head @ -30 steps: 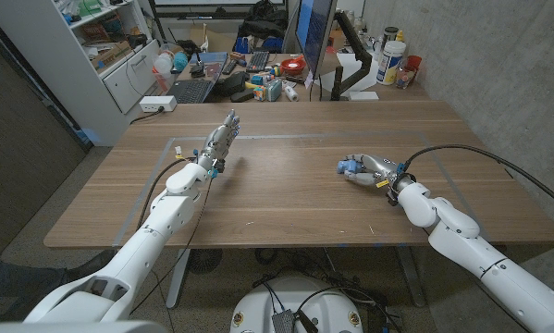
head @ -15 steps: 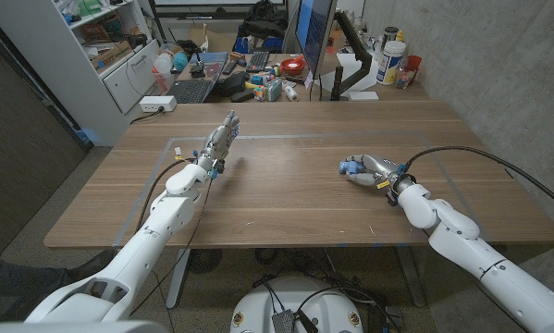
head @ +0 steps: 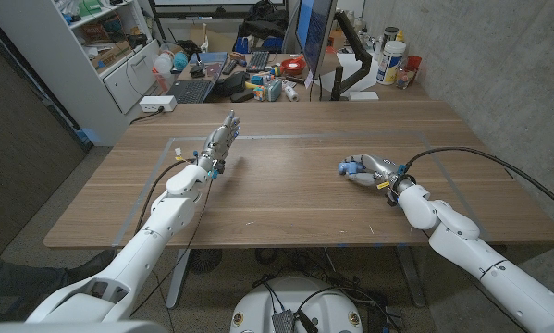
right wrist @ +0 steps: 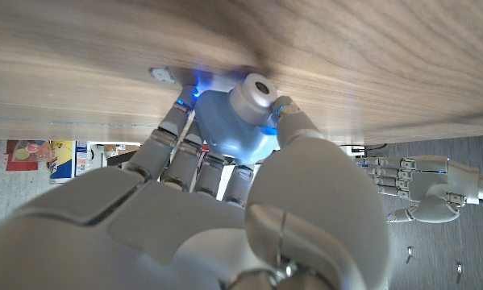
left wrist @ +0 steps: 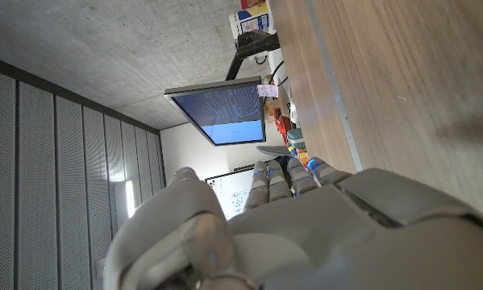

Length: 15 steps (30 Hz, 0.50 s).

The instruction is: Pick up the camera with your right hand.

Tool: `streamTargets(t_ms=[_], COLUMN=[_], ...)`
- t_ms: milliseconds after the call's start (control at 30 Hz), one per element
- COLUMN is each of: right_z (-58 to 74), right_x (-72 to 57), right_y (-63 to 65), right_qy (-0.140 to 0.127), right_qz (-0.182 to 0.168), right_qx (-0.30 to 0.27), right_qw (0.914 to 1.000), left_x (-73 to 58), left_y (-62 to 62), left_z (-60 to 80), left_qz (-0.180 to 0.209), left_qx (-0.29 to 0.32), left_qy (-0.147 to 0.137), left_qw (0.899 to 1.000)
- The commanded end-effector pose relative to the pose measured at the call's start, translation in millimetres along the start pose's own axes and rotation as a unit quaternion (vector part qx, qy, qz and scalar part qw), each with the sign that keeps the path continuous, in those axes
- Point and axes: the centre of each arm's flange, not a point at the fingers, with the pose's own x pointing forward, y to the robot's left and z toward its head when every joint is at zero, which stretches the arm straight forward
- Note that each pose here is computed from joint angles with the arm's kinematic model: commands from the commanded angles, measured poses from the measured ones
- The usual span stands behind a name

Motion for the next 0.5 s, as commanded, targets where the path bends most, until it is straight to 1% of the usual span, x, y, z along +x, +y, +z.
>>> streamTargets(t_ms=[33, 500], right_z=[3.2, 6.1], right_x=[0.7, -0.2], right_y=[-7.6, -17.8], right_qy=[-0.006, -0.012], right_qz=[-0.014, -0.035], right_qx=[0.004, 0.005], right_qw=[0.9999, 0.9993], left_x=[1.9, 4.7], left_y=[1.5, 1.4], left_z=[-2.6, -4.5], left_qz=[0.0, -0.001], left_qx=[-0.004, -0.005], left_qy=[0.002, 0.004], left_qw=[1.0, 1.0])
